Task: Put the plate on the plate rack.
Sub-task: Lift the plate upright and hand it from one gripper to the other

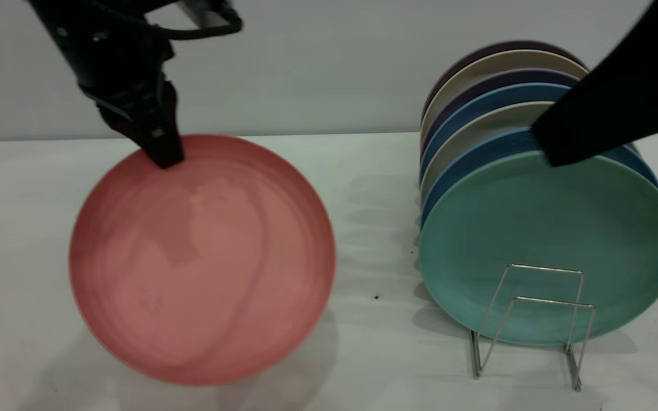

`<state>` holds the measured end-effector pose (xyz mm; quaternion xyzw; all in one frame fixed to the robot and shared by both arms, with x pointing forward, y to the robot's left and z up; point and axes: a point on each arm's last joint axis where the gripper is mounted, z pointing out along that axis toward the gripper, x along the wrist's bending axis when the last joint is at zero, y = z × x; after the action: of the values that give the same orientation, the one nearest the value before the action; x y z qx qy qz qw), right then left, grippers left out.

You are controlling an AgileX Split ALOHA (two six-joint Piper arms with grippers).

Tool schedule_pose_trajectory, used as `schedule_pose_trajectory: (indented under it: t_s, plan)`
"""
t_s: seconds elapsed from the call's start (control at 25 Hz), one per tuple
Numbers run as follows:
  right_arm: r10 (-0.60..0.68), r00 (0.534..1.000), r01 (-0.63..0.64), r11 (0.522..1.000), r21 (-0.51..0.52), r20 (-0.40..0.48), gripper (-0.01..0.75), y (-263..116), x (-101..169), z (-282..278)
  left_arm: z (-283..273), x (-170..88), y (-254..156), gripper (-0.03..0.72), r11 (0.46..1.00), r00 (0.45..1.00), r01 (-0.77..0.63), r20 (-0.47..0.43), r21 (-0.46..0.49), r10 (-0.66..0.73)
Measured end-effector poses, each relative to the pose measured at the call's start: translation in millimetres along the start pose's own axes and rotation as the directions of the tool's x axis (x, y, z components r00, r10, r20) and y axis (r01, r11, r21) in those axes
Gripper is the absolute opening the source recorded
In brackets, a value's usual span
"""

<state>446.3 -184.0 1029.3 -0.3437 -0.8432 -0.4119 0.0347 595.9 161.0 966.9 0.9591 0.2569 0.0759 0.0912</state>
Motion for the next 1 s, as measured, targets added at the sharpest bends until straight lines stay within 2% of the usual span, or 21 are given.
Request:
schedule_pose_trajectory:
  t_s: [0.2, 0.4, 0.6, 1.0]
  plan:
    - [-0.07, 0.995, 0.074, 0.995, 0.063, -0.071, 0.284, 9.6, 7.3, 30.7, 1.4, -22.6, 16.2, 0.024, 0.997, 0.996, -0.083, 0.018, -0.005, 0.083]
    - [-0.092, 0.993, 0.099, 0.99, 0.102, -0.068, 0.331, 13.4, 7.0, 60.1, 2.1, -41.7, 28.5, 0.024, 0.988, 0.987, -0.157, 0.029, -0.013, 0.157]
    - [-0.078, 0.997, 0.079, 0.988, 0.136, -0.008, 0.387, 8.4, -6.4, 85.5, 2.4, -52.0, 34.4, 0.024, 0.981, 0.98, -0.194, 0.035, -0.017, 0.195]
    - [-0.053, 0.995, 0.042, 0.991, 0.126, 0.083, 0.414, 2.1, -28.1, 111.4, 2.6, -68.3, 44.1, 0.024, 0.961, 0.96, -0.275, 0.036, -0.032, 0.276]
